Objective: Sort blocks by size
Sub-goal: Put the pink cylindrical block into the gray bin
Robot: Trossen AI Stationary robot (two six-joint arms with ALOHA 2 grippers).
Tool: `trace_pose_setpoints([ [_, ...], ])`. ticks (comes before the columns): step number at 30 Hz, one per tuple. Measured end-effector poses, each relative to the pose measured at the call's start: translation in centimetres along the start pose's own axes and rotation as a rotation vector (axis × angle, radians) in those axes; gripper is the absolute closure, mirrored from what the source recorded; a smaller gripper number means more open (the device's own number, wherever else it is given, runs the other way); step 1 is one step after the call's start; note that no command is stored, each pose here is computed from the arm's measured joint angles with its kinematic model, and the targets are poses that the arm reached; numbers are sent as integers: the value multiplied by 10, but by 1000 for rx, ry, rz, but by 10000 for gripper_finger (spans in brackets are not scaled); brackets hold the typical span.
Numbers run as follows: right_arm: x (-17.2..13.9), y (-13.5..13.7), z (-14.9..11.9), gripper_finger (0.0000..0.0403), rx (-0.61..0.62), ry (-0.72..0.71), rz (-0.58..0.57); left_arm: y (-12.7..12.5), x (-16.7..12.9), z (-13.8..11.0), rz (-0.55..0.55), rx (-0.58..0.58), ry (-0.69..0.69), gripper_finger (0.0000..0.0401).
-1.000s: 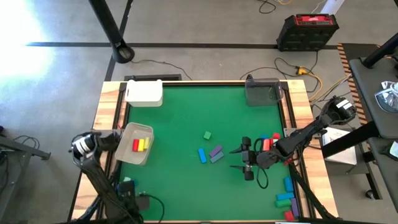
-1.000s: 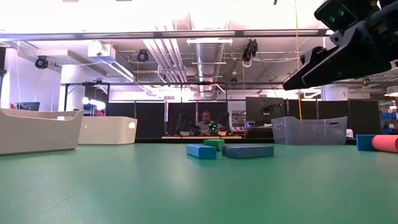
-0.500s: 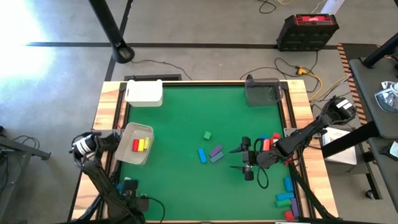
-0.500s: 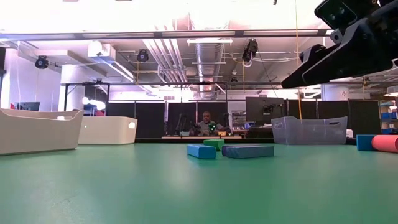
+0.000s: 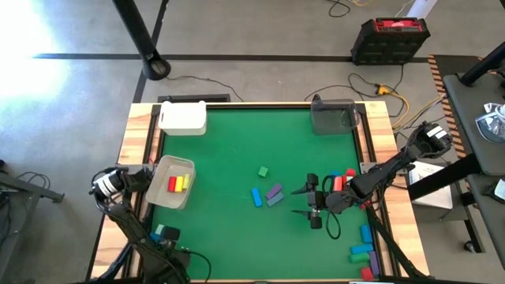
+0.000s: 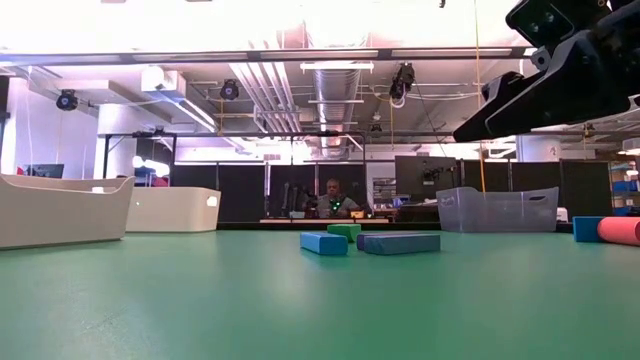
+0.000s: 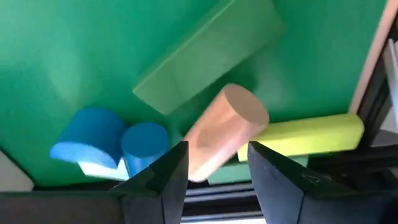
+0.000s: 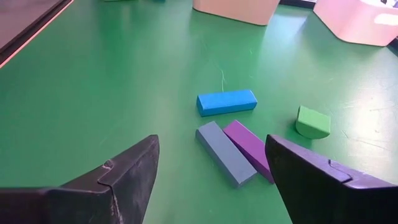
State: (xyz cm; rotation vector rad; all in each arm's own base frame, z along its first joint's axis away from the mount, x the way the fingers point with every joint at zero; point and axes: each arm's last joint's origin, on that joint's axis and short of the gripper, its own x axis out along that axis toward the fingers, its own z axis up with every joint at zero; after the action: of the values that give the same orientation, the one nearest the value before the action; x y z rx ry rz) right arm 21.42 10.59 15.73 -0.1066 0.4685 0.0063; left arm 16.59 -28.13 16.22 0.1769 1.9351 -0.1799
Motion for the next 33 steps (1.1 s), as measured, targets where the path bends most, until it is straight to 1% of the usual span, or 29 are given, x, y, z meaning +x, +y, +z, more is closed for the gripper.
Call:
trace_pose_setpoints([
  [6, 0, 0, 0, 115, 10, 3, -1, -2, 14, 7, -70, 47, -24, 249],
  [11, 0, 0, -1, 106, 9, 5, 0, 0, 28, 11, -43, 59, 18, 240],
  [14, 0, 0, -1, 104, 8, 5, 0, 1, 34, 13, -27, 77, 40, 242],
  [16, 0, 0, 0, 105, 9, 5, 0, 1, 35, 14, -14, 85, 37, 250],
  [20, 0, 0, -1, 113, 7, 6, 0, 0, 29, 15, 13, 82, 26, 285],
  [22, 0, 0, -1, 117, 6, 6, 0, 0, 22, 18, 32, 64, 31, 286],
  [23, 0, 0, -1, 119, 6, 5, 0, 2, 17, 20, 69, 50, 25, 286],
  [25, 0, 0, -1, 123, 5, 5, 0, 5, -1, 24, 107, 5, 11, 286],
  [28, 0, 0, 0, 126, 6, 5, 0, 11, -35, 27, 207, -81, -50, 286],
  [31, 0, 0, 0, 126, 6, 4, 0, 19, -73, 31, 298, -187, -162, 286],
  [33, 0, 0, 0, 123, 7, 4, 0, 29, -94, 36, 361, -279, -295, 286],
])
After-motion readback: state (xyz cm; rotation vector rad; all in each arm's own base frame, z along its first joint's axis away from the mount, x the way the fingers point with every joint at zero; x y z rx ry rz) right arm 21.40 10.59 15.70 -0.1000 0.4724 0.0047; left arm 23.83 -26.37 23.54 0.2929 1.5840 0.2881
